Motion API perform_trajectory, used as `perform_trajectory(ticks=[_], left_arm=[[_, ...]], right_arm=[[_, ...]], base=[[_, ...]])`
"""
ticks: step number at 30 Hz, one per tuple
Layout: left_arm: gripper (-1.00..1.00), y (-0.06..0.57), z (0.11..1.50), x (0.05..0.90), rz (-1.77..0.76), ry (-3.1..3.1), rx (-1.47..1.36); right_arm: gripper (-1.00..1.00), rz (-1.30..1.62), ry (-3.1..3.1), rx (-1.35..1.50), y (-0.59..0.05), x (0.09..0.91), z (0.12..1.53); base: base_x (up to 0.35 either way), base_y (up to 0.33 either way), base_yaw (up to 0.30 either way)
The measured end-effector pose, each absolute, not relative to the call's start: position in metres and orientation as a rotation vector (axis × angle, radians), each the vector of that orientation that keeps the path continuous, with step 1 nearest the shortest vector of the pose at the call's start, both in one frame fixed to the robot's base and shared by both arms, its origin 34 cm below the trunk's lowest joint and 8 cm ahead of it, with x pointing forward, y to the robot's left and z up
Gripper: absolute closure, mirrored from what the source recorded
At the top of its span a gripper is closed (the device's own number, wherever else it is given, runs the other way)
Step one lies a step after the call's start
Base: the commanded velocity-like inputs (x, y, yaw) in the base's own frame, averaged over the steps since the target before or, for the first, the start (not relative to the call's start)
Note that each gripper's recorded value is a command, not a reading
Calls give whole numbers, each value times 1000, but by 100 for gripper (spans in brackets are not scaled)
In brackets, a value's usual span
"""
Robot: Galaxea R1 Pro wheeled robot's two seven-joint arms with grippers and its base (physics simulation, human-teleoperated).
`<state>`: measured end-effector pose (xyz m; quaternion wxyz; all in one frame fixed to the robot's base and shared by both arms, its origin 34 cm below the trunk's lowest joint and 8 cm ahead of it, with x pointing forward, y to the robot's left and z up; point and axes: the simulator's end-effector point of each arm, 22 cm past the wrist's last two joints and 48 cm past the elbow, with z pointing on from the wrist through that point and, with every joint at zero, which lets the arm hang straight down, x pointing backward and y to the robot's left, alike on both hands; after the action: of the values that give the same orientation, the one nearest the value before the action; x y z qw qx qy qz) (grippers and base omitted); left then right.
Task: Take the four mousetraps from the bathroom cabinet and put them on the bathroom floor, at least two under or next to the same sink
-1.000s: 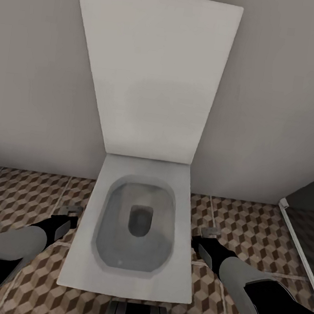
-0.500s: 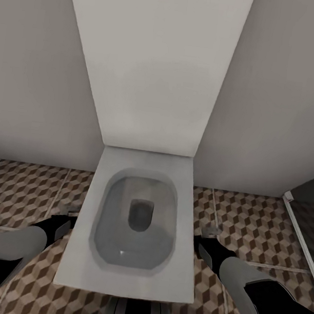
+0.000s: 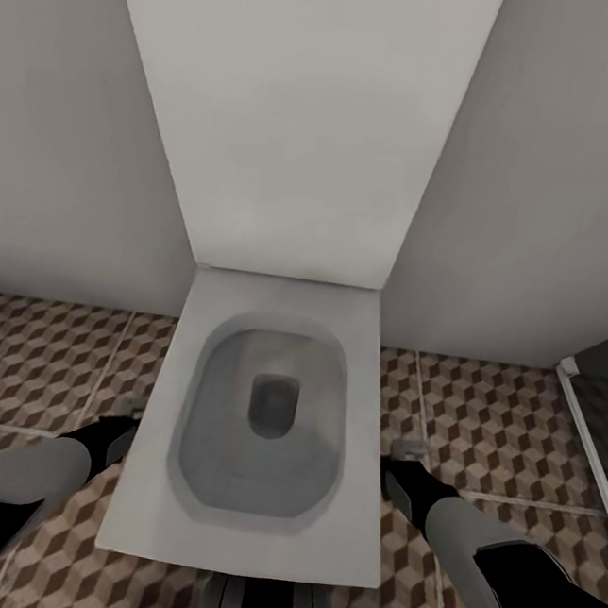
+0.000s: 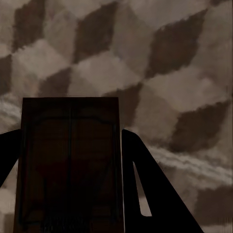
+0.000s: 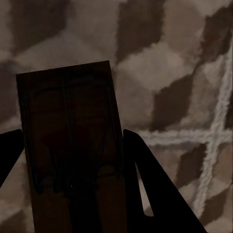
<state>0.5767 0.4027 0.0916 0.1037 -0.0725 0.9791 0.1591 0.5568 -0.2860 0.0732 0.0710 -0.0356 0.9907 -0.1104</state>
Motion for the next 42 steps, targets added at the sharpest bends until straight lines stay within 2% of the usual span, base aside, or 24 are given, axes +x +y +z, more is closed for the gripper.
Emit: perform_trajectory(ticks=[42], left_arm=[[100,405,83,570,477,2902,-212]], right_arm=[[100,-322,2990,-113,-284,552,65]], base=[[0,0,0]])
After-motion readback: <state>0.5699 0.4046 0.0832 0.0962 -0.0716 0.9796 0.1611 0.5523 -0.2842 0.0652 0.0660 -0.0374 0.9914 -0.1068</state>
